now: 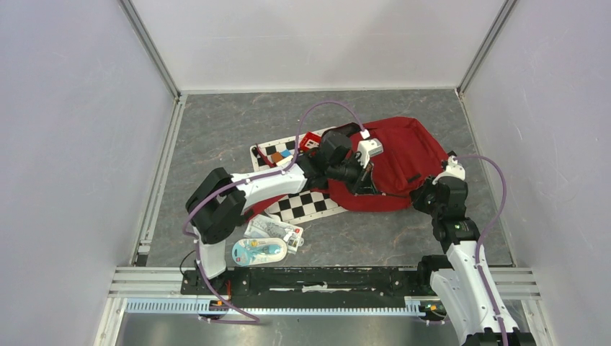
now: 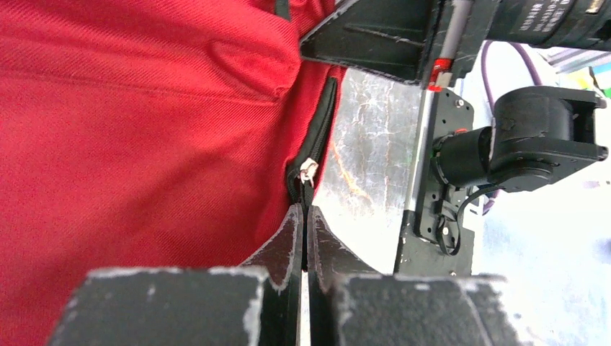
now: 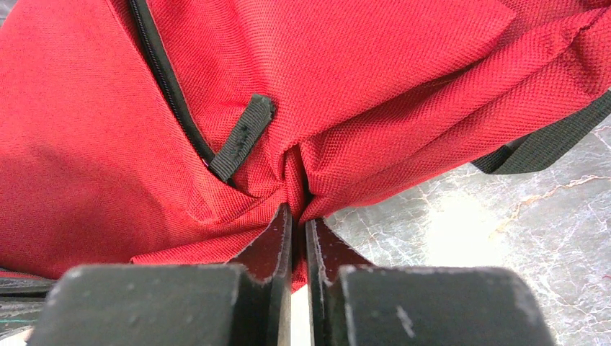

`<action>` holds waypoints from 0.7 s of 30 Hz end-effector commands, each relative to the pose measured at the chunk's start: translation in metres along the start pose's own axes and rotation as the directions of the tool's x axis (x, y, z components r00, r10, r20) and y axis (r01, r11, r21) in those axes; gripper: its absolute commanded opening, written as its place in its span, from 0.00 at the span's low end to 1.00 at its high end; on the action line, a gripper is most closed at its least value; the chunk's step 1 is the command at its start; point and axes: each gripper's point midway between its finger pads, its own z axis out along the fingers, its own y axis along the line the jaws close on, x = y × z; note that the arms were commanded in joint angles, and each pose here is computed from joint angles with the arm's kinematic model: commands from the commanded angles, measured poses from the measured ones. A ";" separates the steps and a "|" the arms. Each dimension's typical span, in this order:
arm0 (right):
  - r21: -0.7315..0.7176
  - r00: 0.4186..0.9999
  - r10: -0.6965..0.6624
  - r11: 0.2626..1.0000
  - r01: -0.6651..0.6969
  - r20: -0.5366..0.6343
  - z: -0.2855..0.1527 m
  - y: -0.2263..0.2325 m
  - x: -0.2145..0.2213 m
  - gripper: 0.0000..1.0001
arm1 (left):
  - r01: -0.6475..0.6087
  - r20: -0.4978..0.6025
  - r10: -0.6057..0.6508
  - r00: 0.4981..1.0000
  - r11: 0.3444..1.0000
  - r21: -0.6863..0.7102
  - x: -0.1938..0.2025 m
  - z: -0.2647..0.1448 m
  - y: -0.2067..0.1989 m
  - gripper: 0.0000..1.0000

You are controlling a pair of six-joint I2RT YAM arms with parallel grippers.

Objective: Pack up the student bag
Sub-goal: Zip the student bag at the center of the board.

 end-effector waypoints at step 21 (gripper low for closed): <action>0.046 0.980 -0.165 0.986 0.161 0.112 -0.017 0.000 -0.050 0.29 | -0.004 0.077 0.014 0.997 0.992 -0.128 -0.028 -0.074 0.009 0.02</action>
